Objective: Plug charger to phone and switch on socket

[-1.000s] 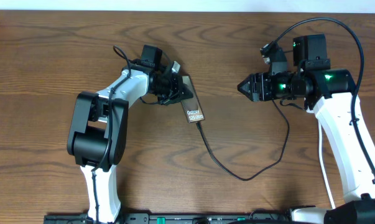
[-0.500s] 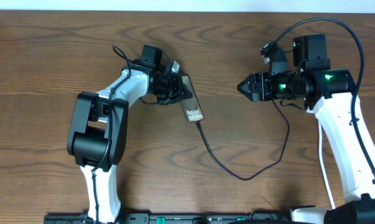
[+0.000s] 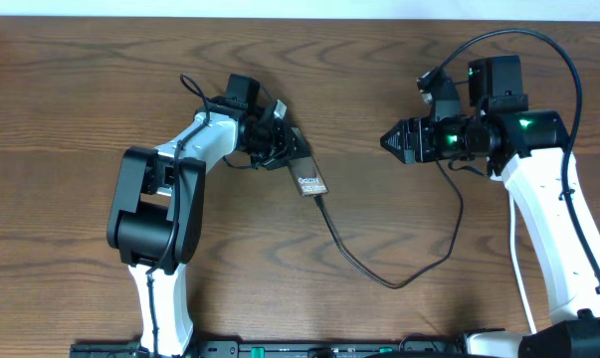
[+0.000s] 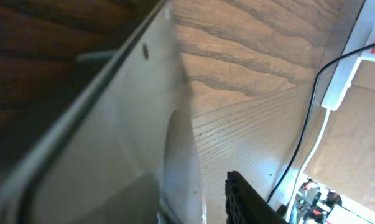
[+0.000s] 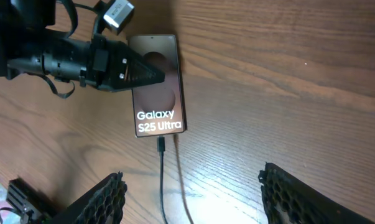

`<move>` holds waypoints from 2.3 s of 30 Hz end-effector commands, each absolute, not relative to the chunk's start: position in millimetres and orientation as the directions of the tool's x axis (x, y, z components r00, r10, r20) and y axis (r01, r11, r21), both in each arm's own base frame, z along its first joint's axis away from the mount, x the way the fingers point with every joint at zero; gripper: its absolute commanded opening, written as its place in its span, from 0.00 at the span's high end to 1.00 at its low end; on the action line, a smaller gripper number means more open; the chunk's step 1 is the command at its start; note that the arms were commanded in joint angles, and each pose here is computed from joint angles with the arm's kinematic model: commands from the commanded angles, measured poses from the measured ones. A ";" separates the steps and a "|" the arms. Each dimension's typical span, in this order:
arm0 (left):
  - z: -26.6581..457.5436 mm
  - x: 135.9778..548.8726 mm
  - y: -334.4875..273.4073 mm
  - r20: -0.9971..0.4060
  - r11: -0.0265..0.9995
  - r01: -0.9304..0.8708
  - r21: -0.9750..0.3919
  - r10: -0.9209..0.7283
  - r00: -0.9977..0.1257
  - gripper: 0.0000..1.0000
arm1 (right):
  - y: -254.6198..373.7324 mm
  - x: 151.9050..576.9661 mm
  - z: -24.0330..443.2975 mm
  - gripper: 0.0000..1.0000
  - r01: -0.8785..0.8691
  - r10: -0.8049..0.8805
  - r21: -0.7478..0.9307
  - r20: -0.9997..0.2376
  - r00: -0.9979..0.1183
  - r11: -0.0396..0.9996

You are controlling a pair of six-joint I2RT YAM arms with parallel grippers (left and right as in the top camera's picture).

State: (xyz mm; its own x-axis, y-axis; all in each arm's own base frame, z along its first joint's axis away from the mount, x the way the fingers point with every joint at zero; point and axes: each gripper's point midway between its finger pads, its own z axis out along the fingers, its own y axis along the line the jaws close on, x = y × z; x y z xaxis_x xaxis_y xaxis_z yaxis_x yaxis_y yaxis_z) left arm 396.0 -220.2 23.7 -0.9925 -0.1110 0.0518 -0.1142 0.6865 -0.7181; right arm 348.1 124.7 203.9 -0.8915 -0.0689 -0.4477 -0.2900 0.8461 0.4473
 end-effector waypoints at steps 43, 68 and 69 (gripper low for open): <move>135.7 425.0 -84.2 -0.376 0.929 -0.179 -0.323 -0.299 -0.877 0.46 | 46.3 370.8 213.1 0.15 -0.019 0.204 0.461 -0.430 -0.879 0.887; 224.1 412.9 -67.6 -0.553 0.919 -0.140 -0.368 -0.337 -0.762 0.04 | -166.1 377.5 126.8 0.01 0.415 0.471 0.223 -0.386 -0.793 0.882; 224.1 412.9 -67.6 -0.553 0.919 -0.140 -0.368 -0.337 -0.762 0.04 | -168.7 379.7 120.8 0.01 0.419 0.475 0.223 -0.381 -0.793 0.880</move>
State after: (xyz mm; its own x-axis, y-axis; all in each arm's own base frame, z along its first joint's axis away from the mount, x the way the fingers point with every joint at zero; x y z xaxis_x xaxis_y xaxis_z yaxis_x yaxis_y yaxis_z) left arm 411.2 -71.8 222.1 -0.7681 -0.3406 -0.5422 -0.1363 0.9144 -0.3812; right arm 373.5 -157.7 130.9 -0.7924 0.4721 -0.3863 0.4094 0.8811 0.2368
